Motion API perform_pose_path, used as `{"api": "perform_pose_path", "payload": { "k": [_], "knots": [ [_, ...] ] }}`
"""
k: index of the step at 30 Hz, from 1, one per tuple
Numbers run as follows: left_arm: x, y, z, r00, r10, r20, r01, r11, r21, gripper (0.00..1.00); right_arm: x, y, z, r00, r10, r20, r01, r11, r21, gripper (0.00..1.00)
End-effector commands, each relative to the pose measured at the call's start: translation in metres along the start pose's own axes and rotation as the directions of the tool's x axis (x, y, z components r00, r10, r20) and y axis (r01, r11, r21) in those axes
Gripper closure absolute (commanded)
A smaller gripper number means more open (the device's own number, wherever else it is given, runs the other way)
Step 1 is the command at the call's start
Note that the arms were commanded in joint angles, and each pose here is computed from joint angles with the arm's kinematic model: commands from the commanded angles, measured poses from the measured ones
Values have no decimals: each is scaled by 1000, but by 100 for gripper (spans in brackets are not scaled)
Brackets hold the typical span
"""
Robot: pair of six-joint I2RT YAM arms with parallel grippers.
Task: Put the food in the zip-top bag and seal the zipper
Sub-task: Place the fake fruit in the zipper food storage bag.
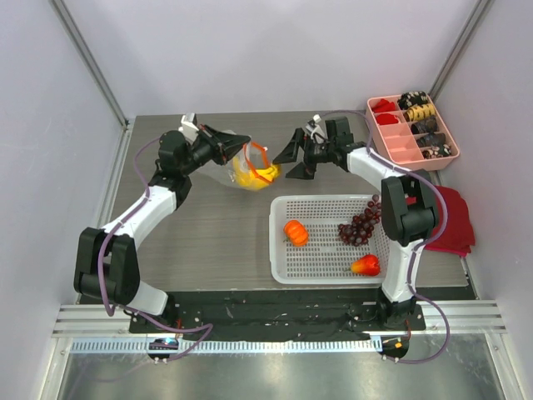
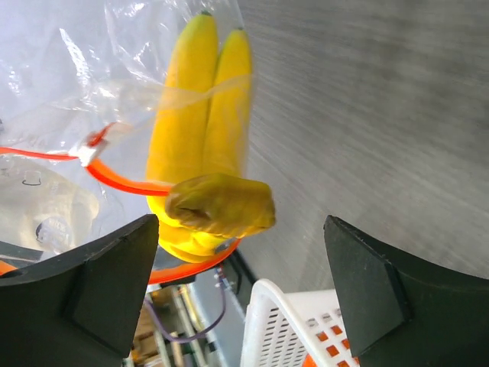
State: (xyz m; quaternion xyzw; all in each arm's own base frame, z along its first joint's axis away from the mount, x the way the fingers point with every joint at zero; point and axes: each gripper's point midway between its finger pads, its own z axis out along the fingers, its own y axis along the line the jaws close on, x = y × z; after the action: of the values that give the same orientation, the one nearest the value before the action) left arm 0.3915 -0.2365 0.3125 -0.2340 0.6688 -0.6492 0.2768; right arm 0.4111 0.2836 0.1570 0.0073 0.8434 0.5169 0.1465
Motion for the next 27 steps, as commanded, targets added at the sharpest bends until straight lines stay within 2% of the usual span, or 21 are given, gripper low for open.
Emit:
{"api": "perform_pose_path", "payload": {
  "k": [1, 3, 5, 6, 7, 8, 9, 11, 12, 14, 17, 19, 20, 22, 26, 27],
  "knots": [
    [5, -49, -4, 997, 72, -12, -70, 989, 131, 100, 2, 39, -1, 1000, 29, -1, -29, 987, -157, 7],
    [4, -50, -4, 997, 72, -10, -70, 989, 133, 100, 5, 48, 0, 995, 97, -37, -103, 974, -200, 7],
    [4, -50, -3, 997, 71, -11, -69, 989, 132, 100, 8, 65, 2, 996, 73, -41, -81, 959, -272, 9],
    [3, -49, -3, 998, 70, -9, -68, 989, 130, 100, 10, 73, 2, 987, 147, -72, -162, 942, -294, 11],
    [3, -48, -2, 997, 71, -12, -69, 989, 129, 100, 11, 89, -1, 993, 100, -66, -118, 928, -354, 15],
    [3, -47, -2, 998, 66, -13, -64, 990, 127, 100, 13, 92, -1, 990, 119, -80, -140, 922, -361, 22],
    [4, -47, -2, 998, 68, -14, -65, 990, 127, 100, 14, 96, -2, 991, 107, -76, -128, 922, -365, 36],
    [4, -44, -1, 998, 65, -15, -63, 991, 121, 100, 11, 110, -9, 996, 68, -53, -83, 917, -391, 52],
    [4, -41, -1, 998, 63, -18, -61, 991, 116, 100, 10, 114, -12, 997, 56, -50, -71, 915, -397, 64],
    [6, -38, 0, 998, 61, -24, -58, 992, 110, 100, 8, 131, -20, 1000, 9, -24, -18, 908, -419, 71],
    [9, -31, 2, 998, 52, -34, -49, 994, 98, 100, 10, 157, -23, 992, -124, 27, 123, 894, -430, 75],
    [13, -34, 4, 998, 52, -43, -47, 993, 109, 100, 29, 155, -8, 987, -155, -38, 129, 915, -382, 77],
    [15, -38, 4, 997, 56, -48, -50, 992, 120, 100, 33, 160, -4, 965, -262, -19, 235, 894, -382, 78],
    [16, -47, 3, 996, 70, -49, -62, 988, 141, 100, 46, 153, 2, 959, -273, -76, 232, 910, -343, 77],
    [21, -53, -5, 994, 88, -65, -76, 984, 162, 100, 29, 165, -23, 950, -311, -14, 288, 893, -345, 60],
    [22, -52, -6, 994, 86, -70, -74, 984, 161, 100, 21, 169, -33, 942, -334, 28, 325, 887, -329, 59]
  ]
}}
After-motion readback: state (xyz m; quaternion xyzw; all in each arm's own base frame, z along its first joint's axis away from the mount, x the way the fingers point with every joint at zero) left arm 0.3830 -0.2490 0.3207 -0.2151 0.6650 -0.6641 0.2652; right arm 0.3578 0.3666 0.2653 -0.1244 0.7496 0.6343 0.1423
